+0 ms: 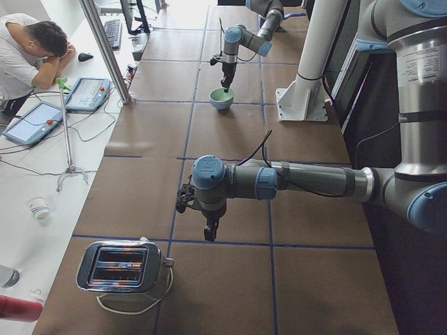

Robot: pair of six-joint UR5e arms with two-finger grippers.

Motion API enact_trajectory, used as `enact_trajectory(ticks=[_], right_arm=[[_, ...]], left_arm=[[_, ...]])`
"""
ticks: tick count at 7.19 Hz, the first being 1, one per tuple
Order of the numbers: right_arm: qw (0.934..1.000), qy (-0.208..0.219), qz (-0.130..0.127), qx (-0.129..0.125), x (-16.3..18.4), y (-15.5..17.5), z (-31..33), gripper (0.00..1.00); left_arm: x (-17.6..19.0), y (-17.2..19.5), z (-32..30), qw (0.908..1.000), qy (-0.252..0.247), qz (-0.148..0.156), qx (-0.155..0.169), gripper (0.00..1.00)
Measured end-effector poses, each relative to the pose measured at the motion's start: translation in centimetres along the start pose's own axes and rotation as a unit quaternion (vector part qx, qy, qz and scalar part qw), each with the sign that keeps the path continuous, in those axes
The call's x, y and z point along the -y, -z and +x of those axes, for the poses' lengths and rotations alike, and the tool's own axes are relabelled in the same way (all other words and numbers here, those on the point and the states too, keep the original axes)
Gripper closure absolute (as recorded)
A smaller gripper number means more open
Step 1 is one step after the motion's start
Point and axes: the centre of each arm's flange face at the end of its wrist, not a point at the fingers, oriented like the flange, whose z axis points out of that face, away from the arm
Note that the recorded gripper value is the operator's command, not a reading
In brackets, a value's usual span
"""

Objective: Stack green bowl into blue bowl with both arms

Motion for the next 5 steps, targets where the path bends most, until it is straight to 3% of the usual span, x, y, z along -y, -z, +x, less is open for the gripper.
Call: enact_trajectory(ticks=[1, 3, 5], right_arm=[[0.9999, 0.01, -0.003, -0.003, 0.5, 1.6, 0.2, 0.0], [0.9983, 0.046, 0.001, -0.035, 2.2, 6.2, 1.1, 0.0], [0.9924, 0.101, -0.015, -0.07, 9.8, 10.3, 5.4, 0.0]], left_arm=[[0.0, 0.0, 0.0, 1.0, 0.0, 0.0, 0.0, 0.0], [0.1, 0.0, 0.0, 1.0, 0.0, 0.0, 0.0, 0.0], [0.2, -0.4, -0.3, 1.0, 0.003, -0.004, 0.0, 0.0]])
